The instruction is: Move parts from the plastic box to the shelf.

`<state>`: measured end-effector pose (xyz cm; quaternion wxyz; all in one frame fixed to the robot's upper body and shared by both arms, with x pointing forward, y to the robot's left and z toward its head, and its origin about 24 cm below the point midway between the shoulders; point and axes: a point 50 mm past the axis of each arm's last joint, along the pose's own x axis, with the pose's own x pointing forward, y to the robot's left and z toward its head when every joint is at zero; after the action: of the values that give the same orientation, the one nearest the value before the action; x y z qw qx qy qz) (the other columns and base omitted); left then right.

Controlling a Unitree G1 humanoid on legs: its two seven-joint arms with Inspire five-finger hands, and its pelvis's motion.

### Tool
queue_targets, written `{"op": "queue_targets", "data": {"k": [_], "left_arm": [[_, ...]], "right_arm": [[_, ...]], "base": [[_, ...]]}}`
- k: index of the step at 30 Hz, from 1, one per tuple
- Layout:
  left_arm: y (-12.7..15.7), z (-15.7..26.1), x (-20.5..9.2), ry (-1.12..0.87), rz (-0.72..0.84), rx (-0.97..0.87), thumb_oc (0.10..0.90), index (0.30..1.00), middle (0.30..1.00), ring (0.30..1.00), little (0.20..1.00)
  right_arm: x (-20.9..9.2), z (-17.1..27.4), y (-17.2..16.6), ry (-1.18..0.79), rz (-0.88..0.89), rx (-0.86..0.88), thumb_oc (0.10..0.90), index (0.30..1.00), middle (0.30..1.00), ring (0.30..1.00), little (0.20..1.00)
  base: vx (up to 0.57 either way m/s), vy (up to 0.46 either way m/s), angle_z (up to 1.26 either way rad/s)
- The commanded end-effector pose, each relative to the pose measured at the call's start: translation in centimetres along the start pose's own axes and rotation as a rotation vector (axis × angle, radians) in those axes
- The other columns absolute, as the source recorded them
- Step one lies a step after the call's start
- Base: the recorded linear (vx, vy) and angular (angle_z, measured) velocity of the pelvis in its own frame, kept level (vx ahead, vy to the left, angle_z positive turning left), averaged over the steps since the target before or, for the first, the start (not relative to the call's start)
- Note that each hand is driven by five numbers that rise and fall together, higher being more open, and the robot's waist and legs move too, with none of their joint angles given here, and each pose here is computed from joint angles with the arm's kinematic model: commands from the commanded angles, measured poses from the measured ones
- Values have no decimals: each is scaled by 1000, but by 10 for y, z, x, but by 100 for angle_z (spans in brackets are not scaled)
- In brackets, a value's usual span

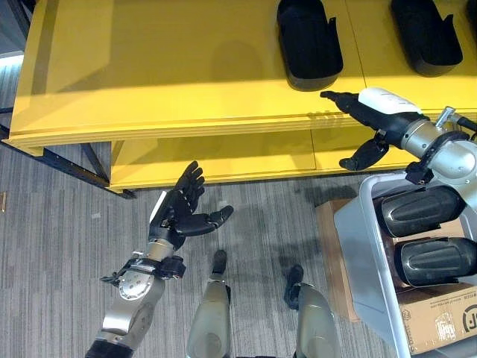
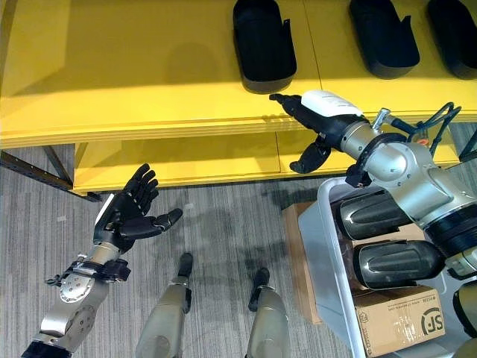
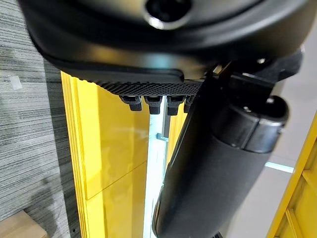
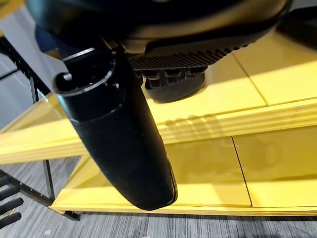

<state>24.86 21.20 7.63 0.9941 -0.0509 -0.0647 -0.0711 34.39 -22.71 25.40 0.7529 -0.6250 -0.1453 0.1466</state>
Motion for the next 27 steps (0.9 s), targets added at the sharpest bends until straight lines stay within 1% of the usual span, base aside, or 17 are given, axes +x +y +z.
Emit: {"op": "queue_targets", "data": {"k": [1, 6, 27], "left_arm": [[-6, 14, -1, -103, -52, 20, 900, 1000, 1000, 1000, 1000], [-6, 13, -2, -102, -46, 13, 900, 1000, 1000, 1000, 1000], [-4, 13, -5, -100, -32, 0, 900, 1000, 1000, 1000, 1000]], "right_arm": [[16, 19, -34, -60, -155, -28, 900, 1000, 1000, 1000, 1000], [22, 21, -38, -56, -180, -39, 900, 1000, 1000, 1000, 1000], [26, 6, -61, 51, -254, -80, 900, 1000, 1000, 1000, 1000]], "base": [[0, 0, 0], [0, 0, 0], [0, 0, 0]]}}
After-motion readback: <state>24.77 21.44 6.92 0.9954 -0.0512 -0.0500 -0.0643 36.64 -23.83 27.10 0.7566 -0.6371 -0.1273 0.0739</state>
